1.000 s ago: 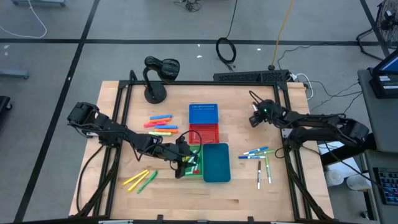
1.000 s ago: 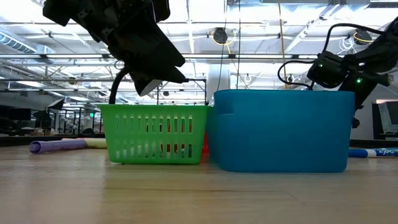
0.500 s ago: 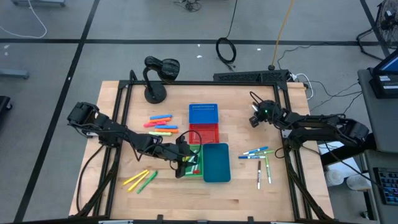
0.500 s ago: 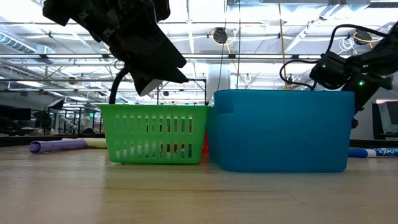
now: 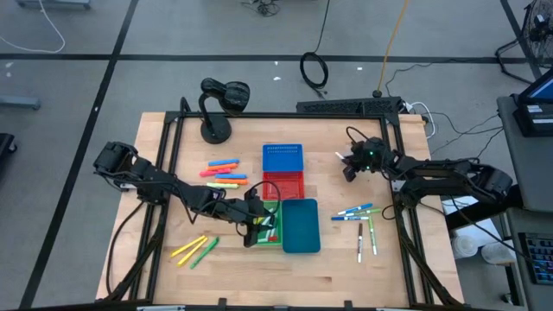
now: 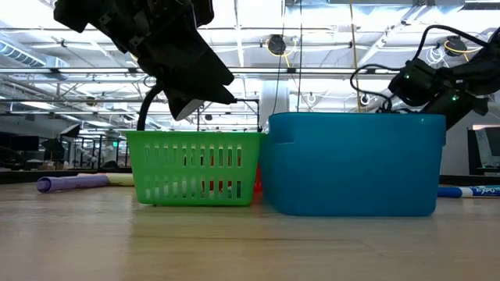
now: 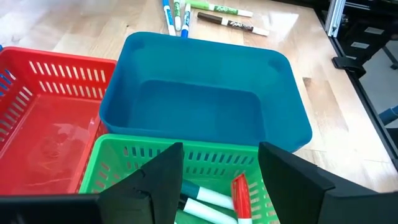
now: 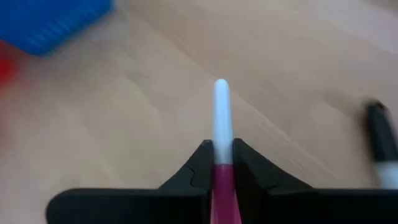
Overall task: Pick & Place Markers
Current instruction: Put the small pink highlighter pen into the green bin
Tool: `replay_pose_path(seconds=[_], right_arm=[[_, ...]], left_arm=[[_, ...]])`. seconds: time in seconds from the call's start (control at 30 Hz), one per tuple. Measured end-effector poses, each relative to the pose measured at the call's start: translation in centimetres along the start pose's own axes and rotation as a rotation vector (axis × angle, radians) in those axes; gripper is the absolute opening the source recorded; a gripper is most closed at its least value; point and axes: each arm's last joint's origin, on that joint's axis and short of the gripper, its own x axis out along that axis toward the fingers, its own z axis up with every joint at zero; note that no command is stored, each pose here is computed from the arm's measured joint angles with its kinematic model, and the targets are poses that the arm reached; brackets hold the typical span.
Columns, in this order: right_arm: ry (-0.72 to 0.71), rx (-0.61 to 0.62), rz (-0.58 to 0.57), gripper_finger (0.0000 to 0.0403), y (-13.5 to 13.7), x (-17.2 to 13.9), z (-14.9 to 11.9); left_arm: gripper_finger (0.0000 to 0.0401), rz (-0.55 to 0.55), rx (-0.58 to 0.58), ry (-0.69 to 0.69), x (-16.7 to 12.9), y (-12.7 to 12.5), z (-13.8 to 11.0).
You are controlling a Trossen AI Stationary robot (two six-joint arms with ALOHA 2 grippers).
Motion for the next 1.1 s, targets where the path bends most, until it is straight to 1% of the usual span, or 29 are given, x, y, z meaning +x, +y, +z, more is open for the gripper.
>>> replay_pose_path(seconds=[0.17,0.63,0.87,1.1], right_arm=[[-0.063,-0.018,0.084,0.0025,0.8,0.0,0.6],[-0.167,-0.088,0.200,0.0025,3.0,-0.2,1.4],[-0.206,-0.087,0.245,0.0025,3.8,-0.3,1.7],[-0.254,-0.161,0.309,0.0025,5.1,-0.6,1.9]], left_arm=[[0.0214,0.000,0.000,0.000,0.0,0.0,0.0],[0.0214,0.000,0.000,0.000,0.0,0.0,0.0],[0.0214,0.000,-0.001,0.000,0.0,0.0,0.0],[0.0214,0.000,-0.001,0.000,0.0,0.0,0.0]])
